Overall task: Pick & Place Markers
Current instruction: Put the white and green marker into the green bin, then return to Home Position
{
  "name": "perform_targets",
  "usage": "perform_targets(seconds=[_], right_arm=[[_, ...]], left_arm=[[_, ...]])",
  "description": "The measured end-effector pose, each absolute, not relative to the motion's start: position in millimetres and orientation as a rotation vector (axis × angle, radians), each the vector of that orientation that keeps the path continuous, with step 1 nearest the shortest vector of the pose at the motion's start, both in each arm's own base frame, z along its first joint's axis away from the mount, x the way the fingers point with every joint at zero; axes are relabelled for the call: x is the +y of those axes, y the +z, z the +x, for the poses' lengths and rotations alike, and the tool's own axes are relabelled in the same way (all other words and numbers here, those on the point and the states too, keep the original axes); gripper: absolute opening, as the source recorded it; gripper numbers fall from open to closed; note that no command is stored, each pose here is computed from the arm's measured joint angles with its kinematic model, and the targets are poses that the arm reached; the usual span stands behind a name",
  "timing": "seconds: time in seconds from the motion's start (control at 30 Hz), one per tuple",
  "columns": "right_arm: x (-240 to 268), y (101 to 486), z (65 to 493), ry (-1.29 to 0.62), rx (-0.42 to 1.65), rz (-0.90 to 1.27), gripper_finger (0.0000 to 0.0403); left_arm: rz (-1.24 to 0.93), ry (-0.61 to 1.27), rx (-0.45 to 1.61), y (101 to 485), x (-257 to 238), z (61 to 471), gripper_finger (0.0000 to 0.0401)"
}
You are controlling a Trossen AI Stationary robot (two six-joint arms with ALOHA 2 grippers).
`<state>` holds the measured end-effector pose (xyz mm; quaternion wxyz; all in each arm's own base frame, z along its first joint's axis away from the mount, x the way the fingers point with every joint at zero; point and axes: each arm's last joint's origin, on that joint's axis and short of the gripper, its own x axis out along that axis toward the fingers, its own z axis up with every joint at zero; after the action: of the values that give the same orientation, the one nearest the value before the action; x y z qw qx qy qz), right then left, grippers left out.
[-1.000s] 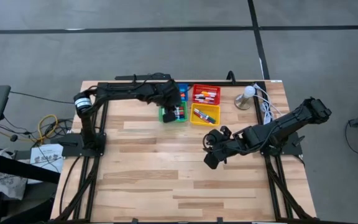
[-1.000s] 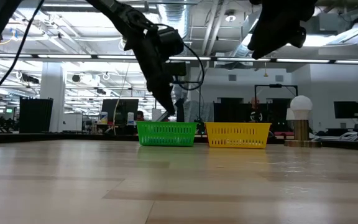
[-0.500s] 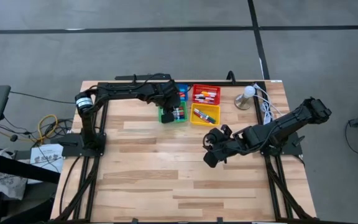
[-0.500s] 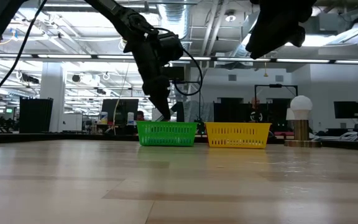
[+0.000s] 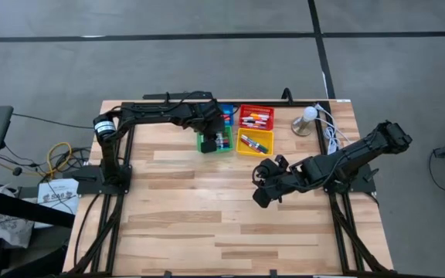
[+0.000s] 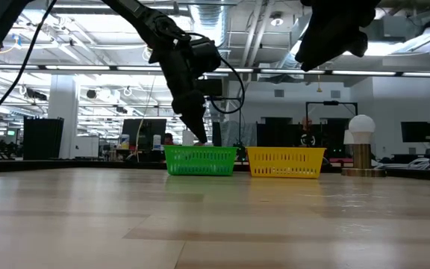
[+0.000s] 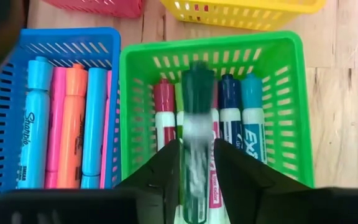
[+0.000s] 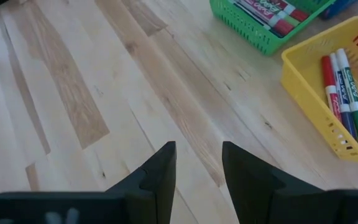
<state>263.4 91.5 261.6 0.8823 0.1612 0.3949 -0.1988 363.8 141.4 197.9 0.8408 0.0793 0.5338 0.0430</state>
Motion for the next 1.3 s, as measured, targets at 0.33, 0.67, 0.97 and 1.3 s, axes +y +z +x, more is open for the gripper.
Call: perform_targets(seconds=[0.33, 0.67, 0.97, 1.3], right_arm=[[91, 261, 263, -0.4, 0.833, 0.303, 0.012], [82, 272, 266, -0.383, 0.759, 0.256, 0.012], [46, 317, 243, -0.251, 0.641, 0.192, 0.012], [17, 366, 186, 0.03, 0.466, 0.119, 0.012]], left_arm=[[0.171, 0.094, 1.117, 202, 141, 363, 0.014], [0.063, 0.203, 0.839, 295, 118, 331, 0.0149], [-0.013, 0.203, 0.503, 388, 70, 266, 0.0149], [-0.074, 0.061, 0.312, 396, 17, 190, 0.0149]])
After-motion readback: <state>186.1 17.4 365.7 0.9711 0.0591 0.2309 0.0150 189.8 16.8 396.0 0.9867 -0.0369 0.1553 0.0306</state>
